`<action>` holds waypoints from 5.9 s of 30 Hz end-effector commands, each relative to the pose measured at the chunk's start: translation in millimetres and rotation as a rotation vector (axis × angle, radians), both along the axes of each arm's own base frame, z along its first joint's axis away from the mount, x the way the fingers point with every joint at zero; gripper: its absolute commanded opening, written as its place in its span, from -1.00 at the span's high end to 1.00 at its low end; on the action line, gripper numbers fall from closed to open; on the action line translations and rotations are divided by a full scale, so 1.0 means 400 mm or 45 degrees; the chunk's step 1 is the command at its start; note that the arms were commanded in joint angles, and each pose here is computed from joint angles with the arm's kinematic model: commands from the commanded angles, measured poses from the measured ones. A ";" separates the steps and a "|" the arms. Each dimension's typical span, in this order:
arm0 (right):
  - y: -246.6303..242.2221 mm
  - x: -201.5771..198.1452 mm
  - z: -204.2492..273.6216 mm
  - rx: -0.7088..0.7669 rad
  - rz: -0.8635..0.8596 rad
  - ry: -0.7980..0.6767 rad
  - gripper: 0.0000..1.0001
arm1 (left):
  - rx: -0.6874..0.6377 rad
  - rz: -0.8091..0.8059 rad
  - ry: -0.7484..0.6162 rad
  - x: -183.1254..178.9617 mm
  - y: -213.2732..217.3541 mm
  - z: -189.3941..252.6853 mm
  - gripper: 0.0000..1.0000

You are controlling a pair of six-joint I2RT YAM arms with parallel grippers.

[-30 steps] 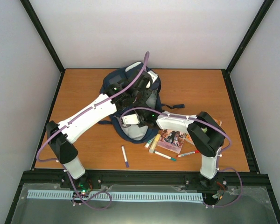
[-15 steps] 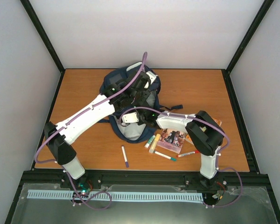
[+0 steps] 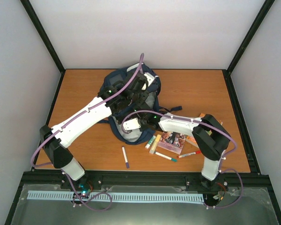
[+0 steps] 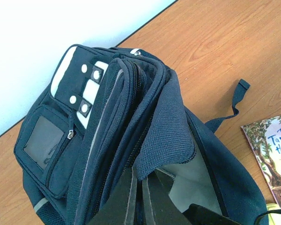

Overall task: Pack the student bag
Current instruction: Place the book in the student bag, then move the book to the center of the board.

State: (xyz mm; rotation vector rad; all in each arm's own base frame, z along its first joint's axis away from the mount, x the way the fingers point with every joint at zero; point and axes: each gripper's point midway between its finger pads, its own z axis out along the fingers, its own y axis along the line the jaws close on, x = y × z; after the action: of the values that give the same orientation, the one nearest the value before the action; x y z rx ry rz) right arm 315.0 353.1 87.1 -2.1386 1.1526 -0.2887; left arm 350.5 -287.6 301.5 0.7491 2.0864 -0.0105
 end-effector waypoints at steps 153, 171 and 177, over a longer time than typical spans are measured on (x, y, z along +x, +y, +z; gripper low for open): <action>-0.713 -0.025 -0.038 0.550 -1.587 0.988 0.55 | -0.496 -0.385 0.577 -0.150 -0.328 -0.352 -0.42; -0.746 -0.076 -0.124 0.387 -1.664 1.035 0.69 | -0.366 -0.316 0.844 -0.191 -0.360 -0.561 -0.29; -0.778 -0.110 -0.147 0.320 -1.716 0.977 0.66 | -0.383 -0.275 0.892 -0.186 -0.374 -0.592 -0.65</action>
State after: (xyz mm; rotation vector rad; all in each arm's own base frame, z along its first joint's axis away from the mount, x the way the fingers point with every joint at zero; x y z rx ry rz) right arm 279.3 54.5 31.7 -0.9147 2.7457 0.2380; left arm 273.0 -423.1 54.2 0.8887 2.5662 -0.7500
